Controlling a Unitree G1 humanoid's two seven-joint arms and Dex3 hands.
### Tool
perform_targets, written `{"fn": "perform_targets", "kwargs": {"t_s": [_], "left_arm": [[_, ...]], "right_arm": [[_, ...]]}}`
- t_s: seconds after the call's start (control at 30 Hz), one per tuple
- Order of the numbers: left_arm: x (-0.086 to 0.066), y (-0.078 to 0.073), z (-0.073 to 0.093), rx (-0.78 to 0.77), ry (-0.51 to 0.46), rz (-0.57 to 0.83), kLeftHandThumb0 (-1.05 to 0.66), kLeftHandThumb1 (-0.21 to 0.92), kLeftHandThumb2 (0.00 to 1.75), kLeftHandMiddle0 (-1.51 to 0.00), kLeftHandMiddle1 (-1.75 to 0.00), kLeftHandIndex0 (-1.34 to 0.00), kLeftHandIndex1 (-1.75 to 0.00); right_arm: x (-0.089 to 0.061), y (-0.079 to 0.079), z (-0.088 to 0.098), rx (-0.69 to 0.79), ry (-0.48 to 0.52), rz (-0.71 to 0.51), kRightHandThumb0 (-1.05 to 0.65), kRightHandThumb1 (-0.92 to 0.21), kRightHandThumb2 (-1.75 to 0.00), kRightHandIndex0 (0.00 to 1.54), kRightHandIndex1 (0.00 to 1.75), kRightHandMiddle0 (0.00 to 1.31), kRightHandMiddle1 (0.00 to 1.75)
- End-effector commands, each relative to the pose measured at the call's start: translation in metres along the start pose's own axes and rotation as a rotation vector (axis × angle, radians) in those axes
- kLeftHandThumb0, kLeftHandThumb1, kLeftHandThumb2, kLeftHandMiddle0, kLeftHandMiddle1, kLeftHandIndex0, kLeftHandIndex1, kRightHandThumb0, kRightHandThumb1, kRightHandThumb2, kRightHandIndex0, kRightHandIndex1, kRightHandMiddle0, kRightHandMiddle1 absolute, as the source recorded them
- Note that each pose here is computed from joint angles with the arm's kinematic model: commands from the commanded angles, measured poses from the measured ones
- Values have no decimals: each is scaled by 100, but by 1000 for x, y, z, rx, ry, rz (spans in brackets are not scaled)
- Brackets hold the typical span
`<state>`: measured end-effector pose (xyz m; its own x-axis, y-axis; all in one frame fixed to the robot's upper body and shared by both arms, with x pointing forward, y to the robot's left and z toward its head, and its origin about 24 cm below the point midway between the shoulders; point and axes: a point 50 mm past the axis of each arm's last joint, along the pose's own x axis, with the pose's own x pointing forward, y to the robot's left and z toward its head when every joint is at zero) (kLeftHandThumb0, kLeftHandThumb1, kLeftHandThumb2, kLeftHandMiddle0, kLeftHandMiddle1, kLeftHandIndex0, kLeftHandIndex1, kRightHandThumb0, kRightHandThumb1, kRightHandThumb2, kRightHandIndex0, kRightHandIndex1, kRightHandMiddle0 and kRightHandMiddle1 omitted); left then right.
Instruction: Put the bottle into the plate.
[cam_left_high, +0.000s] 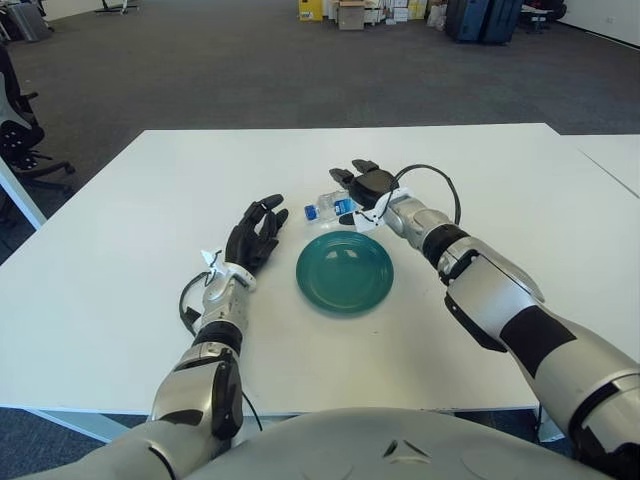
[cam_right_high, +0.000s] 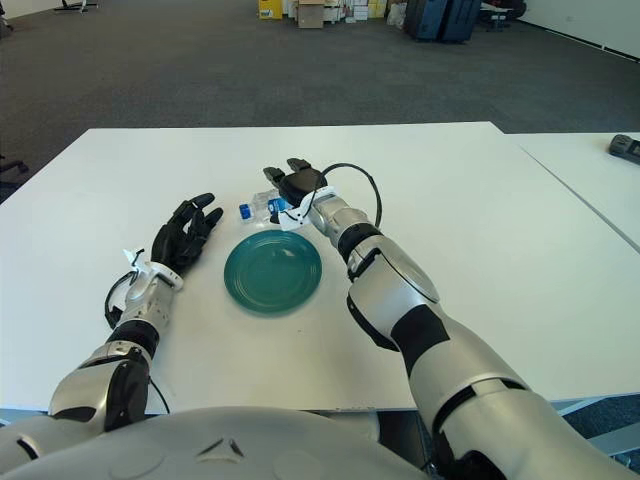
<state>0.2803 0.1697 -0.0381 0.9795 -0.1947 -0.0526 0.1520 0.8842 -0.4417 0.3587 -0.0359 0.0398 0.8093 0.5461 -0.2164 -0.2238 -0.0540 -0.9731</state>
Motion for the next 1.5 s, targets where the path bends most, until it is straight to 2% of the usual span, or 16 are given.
{"fn": "perform_targets", "kwargs": {"t_s": [0.0,0.27,0.37,0.6,0.63,0.73,0.83,1.13,1.3,1.37,1.47], "left_arm": [[-8,1,-13,-10,58,24,-49,87,71,-54,-54,-28,-99],[-10,-2,-13,1,44,28,-48,83,77,-55,-57,-30,-101],[-12,-2,-13,-1,32,39,-47,76,87,-55,-66,-32,-108],[-15,-1,-11,-48,-2,47,-45,70,95,-54,-82,-32,-120],[-15,-1,-11,-56,-9,45,-41,77,80,-54,-87,-29,-138],[-16,-1,-9,-66,-27,33,-37,85,62,-53,-98,-26,-161],[-17,-1,-7,-67,-42,21,-37,83,65,-53,-108,-25,-170],[-20,-1,-3,-61,-69,-17,-37,78,72,-55,-126,-28,-174],[-20,-1,-2,-66,-69,-38,-37,76,75,-57,-133,-29,-175],[-21,0,-2,-70,-69,-45,-38,75,76,-57,-136,-30,-175],[-21,0,-2,-77,-71,-50,-38,75,76,-57,-138,-30,-175]], "right_arm": [[1,2,1,25,29,19,-105,-92,-74,0,0,0,0],[-1,14,4,73,56,78,-105,-92,-76,0,0,0,0],[-3,21,4,97,68,102,-105,-92,-78,0,0,0,0],[-11,41,1,128,98,156,-105,-92,-81,0,0,0,0],[-12,44,0,130,103,164,-105,-92,-82,0,0,0,0],[-15,49,-2,130,112,178,-105,-92,-84,0,0,0,0],[-17,51,-4,121,116,186,-105,-92,-86,0,0,0,0],[-19,55,-5,101,117,188,-104,-92,-84,0,0,3,2],[-19,55,-5,108,118,177,-100,-92,-72,3,1,7,5],[-19,55,-4,106,122,163,-95,-92,-62,17,1,4,30],[-18,55,-3,85,124,146,-88,-92,-50,37,9,1,69]]}}
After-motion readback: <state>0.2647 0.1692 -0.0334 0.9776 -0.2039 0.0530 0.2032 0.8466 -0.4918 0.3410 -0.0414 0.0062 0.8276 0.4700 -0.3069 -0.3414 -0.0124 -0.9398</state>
